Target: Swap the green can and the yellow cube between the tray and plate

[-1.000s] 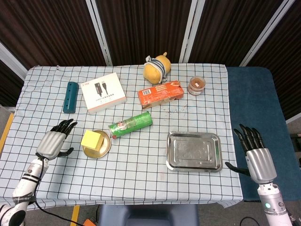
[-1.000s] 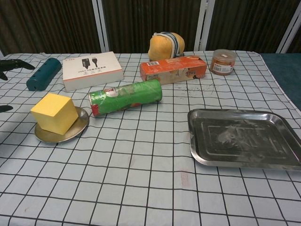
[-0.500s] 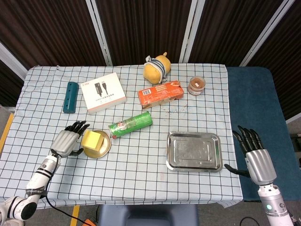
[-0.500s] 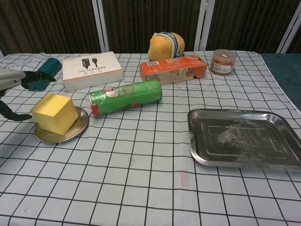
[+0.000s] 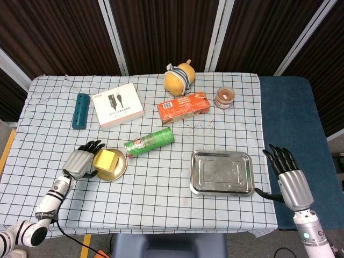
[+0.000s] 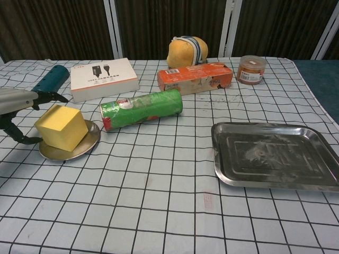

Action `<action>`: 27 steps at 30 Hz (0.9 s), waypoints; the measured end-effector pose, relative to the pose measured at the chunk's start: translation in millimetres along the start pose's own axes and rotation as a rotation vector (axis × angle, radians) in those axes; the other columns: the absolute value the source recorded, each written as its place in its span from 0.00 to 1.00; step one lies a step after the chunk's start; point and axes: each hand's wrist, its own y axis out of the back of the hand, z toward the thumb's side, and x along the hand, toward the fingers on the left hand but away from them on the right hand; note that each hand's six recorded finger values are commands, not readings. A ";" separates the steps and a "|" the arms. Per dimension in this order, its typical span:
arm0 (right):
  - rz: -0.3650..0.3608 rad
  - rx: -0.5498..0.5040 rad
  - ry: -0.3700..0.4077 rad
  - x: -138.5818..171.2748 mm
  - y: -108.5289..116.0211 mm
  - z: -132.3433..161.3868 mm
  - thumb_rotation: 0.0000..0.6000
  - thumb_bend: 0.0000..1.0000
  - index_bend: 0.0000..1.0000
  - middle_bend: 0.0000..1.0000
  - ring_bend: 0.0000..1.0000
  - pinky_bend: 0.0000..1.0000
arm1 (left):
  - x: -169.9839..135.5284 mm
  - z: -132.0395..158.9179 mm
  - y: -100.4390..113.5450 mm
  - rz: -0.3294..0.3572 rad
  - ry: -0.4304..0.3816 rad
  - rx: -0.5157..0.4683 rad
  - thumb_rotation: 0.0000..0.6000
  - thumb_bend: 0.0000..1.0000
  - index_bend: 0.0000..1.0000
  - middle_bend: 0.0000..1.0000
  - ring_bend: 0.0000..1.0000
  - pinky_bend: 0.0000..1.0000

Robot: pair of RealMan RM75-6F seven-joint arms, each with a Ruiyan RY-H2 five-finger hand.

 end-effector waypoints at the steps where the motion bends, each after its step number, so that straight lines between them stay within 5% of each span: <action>1: 0.000 -0.002 0.000 -0.1 -0.1 0.0 1.00 0.08 0.00 0.00 0.00 0.00 | 1.1 -0.1 -1.6 -0.003 0.001 -0.003 1.00 0.31 0.00 0.00 0.00 0.21; 18: 0.005 -0.012 -0.001 -1.5 -1.7 -0.7 1.00 0.08 0.00 0.00 0.00 0.00 | 10.6 7.6 -4.0 0.068 -0.026 -0.045 1.00 0.31 0.01 0.00 0.00 0.23; 27: 0.000 -0.028 -0.008 -3.2 -1.3 -1.8 1.00 0.08 0.00 0.00 0.00 0.00 | 11.2 8.4 -11.2 0.054 -0.027 -0.048 1.00 0.30 0.24 0.04 0.00 0.24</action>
